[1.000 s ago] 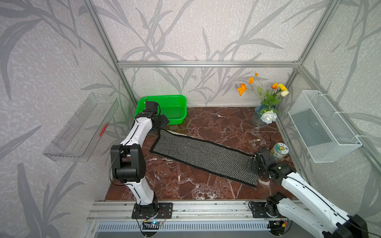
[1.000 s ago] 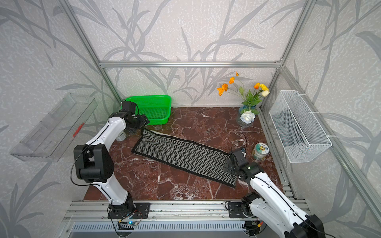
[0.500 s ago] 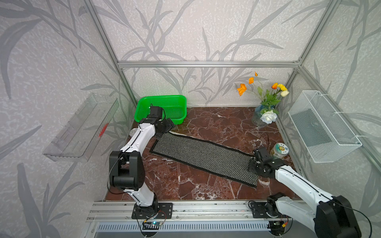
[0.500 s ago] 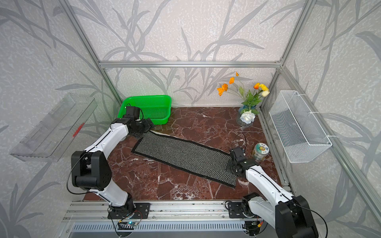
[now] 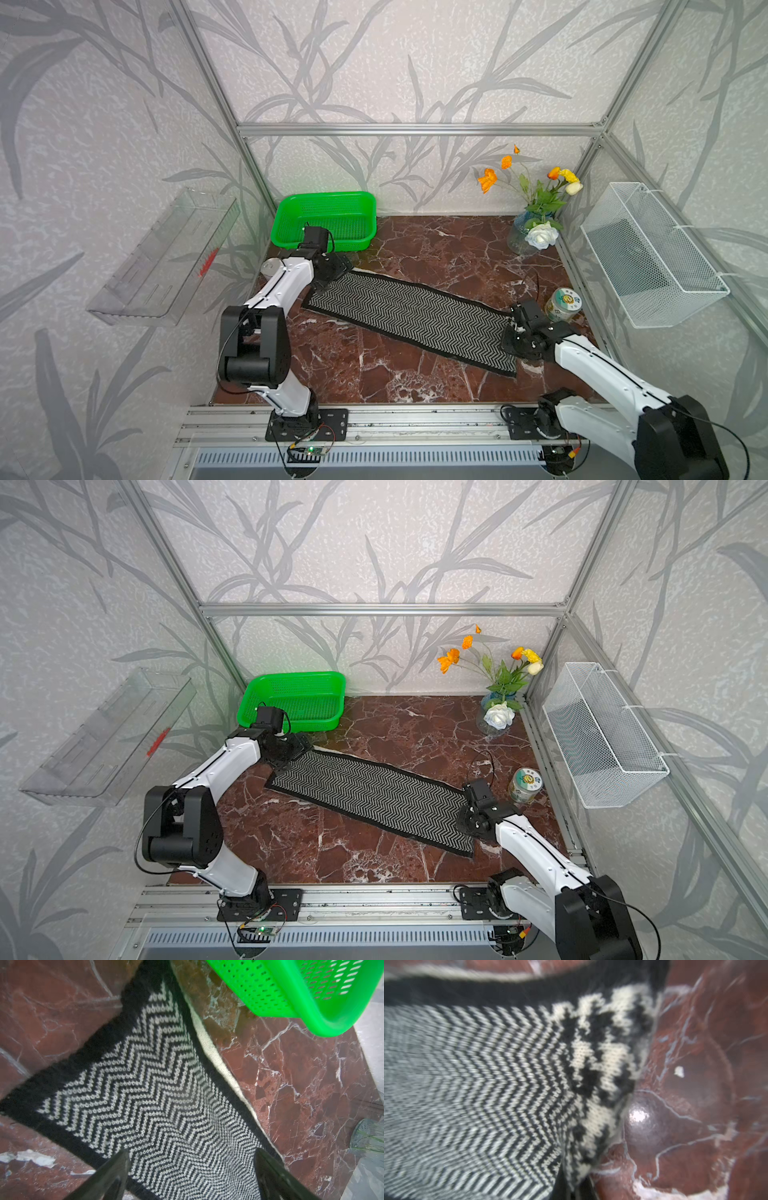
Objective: Roll up the scarf and place it into the basket
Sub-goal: Fold the scarf at the center of the board.
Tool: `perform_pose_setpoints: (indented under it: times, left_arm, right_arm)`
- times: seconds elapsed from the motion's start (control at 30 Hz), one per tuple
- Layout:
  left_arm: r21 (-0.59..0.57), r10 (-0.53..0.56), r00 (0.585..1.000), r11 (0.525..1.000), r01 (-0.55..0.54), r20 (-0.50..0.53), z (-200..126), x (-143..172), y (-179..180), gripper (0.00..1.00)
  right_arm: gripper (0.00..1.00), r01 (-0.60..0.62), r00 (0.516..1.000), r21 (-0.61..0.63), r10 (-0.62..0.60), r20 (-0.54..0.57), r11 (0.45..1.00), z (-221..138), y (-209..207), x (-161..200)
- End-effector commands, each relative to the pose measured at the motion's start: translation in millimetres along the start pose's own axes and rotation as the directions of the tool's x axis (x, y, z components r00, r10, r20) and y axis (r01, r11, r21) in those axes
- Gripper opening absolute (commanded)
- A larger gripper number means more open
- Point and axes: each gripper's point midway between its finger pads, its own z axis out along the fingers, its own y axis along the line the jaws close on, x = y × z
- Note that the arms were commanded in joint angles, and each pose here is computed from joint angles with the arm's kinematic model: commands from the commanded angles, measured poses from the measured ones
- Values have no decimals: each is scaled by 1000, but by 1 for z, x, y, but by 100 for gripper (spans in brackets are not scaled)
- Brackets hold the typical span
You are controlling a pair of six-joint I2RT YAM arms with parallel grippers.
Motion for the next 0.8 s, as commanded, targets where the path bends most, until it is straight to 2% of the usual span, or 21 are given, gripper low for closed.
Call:
perform_pose_setpoints:
  times: [0.0,0.17,0.37,0.47,0.5,0.63,0.77]
  left_arm:
    - [24,12,999,1000,-13,39,-10,4,-5,92]
    - [21,38,999,999,-39,20,2,22,-15,92]
    - [85,103,995,991,-103,-2,12,62,-57,92]
    - [143,154,988,978,-149,-24,17,94,-90,93]
    - [165,176,984,972,-168,-36,19,107,-104,100]
    - [240,253,963,944,-225,-91,32,163,-154,100]
    - [302,361,921,903,-306,-145,46,224,-205,100]
  right_arm:
    - [0,48,989,-48,-40,144,998,-53,14,-34]
    - [0,105,967,-70,-86,238,992,-122,26,-60]
    - [0,148,938,-79,-114,327,986,-176,31,-76]
    - [0,171,921,-79,-131,367,982,-202,36,-86]
    - [0,180,916,-87,-134,378,980,-210,39,-90]
    - [0,210,908,-126,-146,393,970,-230,59,-105]
    - [0,228,908,-164,-149,391,960,-234,75,-116]
